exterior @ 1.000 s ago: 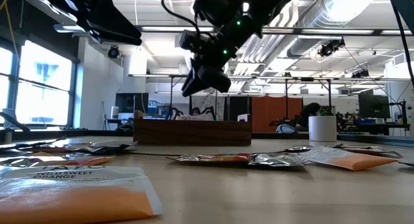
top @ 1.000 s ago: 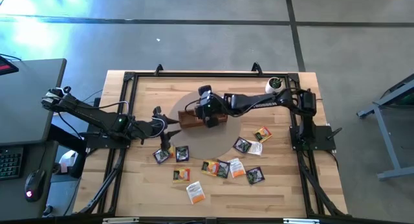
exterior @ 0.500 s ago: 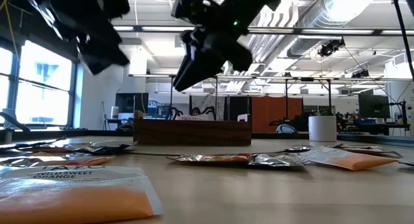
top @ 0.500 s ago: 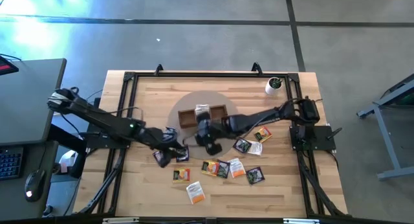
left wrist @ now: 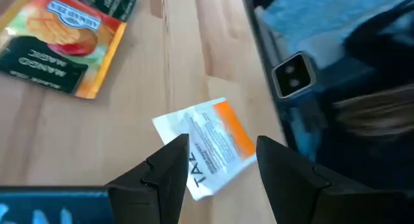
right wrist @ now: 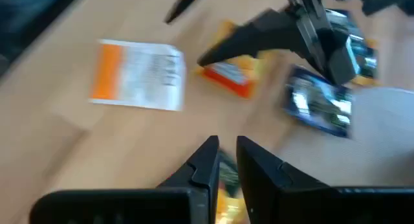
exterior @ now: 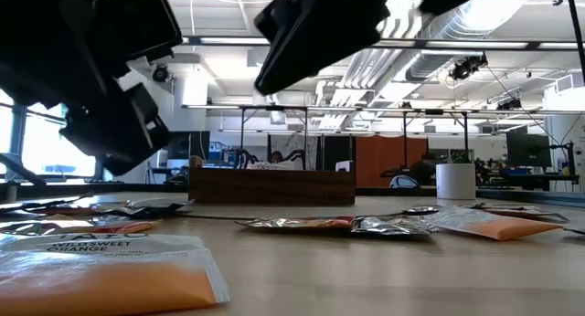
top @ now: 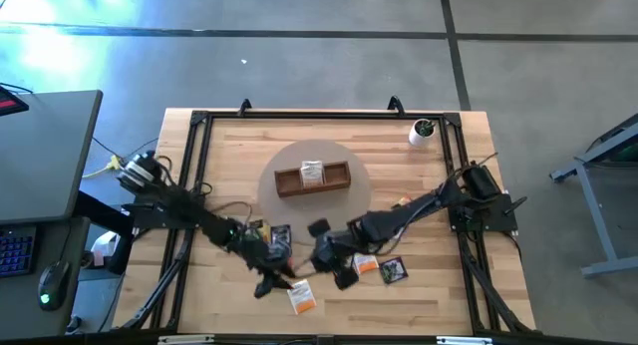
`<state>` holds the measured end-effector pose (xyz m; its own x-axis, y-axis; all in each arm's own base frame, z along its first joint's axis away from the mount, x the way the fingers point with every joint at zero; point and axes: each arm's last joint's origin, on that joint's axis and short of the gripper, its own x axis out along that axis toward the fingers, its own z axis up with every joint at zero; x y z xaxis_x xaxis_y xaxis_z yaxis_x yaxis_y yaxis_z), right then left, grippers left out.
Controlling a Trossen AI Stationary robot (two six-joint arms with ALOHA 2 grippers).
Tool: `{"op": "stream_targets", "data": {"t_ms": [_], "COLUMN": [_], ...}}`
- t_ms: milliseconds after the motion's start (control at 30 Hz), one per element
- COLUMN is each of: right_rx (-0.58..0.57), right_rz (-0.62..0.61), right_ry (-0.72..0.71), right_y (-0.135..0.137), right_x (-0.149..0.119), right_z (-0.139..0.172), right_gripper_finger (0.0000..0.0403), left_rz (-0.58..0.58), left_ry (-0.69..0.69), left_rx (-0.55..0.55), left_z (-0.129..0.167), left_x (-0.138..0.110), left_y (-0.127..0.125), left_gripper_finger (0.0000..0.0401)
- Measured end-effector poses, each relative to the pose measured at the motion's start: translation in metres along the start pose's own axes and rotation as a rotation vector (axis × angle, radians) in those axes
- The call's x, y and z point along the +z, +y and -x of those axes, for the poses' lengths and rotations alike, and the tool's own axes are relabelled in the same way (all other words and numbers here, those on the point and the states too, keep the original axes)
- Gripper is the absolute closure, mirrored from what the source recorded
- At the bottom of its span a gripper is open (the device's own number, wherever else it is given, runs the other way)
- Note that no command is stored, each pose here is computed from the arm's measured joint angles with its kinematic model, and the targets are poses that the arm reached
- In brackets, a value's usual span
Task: Pick & Place Tea
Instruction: Put the white tea bag into the middle section of the wooden organizer
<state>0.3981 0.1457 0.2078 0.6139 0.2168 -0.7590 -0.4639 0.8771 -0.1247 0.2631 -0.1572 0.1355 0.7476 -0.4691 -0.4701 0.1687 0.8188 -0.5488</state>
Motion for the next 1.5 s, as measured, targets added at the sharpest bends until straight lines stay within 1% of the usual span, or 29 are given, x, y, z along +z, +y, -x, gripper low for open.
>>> {"op": "stream_targets", "data": {"t_ms": [100,200,367,467,567,633,700,800,867,967,1067,1200,1300,1367,1500], "right_rx": [0.032,0.058,0.085,0.095,0.082,0.078,0.074,0.078,0.089,0.108,0.121,0.119,0.123,0.134,0.139], "right_rz": [0.032,0.036,0.012,0.011,0.008,0.005,0.005,-0.014,-0.031,0.007,0.019,0.011,0.006,-0.001,0.0], "right_ry": [-0.031,-0.077,-0.196,-0.266,-0.333,-0.372,-0.378,-0.376,-0.361,-0.334,-0.338,-0.336,-0.327,-0.327,-0.32], "right_y": [0.021,0.042,0.071,0.08,0.084,0.084,0.084,0.084,0.085,0.088,0.089,0.088,0.09,0.092,0.096], "right_x": [0.004,0.003,-0.009,-0.021,-0.03,-0.033,-0.036,-0.039,-0.044,-0.052,-0.052,-0.052,-0.052,-0.052,-0.053], "right_z": [0.0,-0.004,-0.014,-0.02,-0.022,-0.023,-0.024,-0.025,-0.026,-0.028,-0.027,-0.027,-0.028,-0.027,-0.027], "right_gripper_finger": [0.038,0.0399,0.0397,0.04,0.0398,0.04,0.0401,0.0399,0.04,0.0401,0.0399,0.0401,0.0401,0.0399,0.0397], "left_rz": [-0.019,-0.031,-0.051,-0.06,-0.074,-0.071,-0.046,0.024,0.066,0.098,0.137,0.224,0.233,0.232,0.269], "left_ry": [-0.021,0.003,0.08,0.139,0.132,0.127,0.126,0.135,0.144,0.137,0.14,0.175,0.198,0.192,0.183], "left_rx": [0.08,0.119,0.164,0.247,0.328,0.356,0.365,0.392,0.417,0.48,0.537,0.592,0.637,0.641,0.637], "left_z": [-0.016,-0.032,-0.058,-0.061,-0.063,-0.063,-0.063,-0.061,-0.06,-0.058,-0.056,-0.053,-0.063,-0.065,-0.065], "left_x": [-0.004,-0.005,0.0,0.006,0.017,0.025,0.033,0.039,0.038,0.036,0.034,0.028,0.017,0.015,0.014], "left_y": [-0.008,-0.017,-0.028,-0.032,-0.038,-0.044,-0.051,-0.06,-0.061,-0.057,-0.054,-0.05,-0.041,-0.04,-0.042], "left_gripper_finger": [0.0222,0.0222,0.0222,0.0222,0.0222,0.0222,0.0222,0.0222,0.0222,0.0222,0.0222,0.0222,0.0222,0.0222,0.0222]}}
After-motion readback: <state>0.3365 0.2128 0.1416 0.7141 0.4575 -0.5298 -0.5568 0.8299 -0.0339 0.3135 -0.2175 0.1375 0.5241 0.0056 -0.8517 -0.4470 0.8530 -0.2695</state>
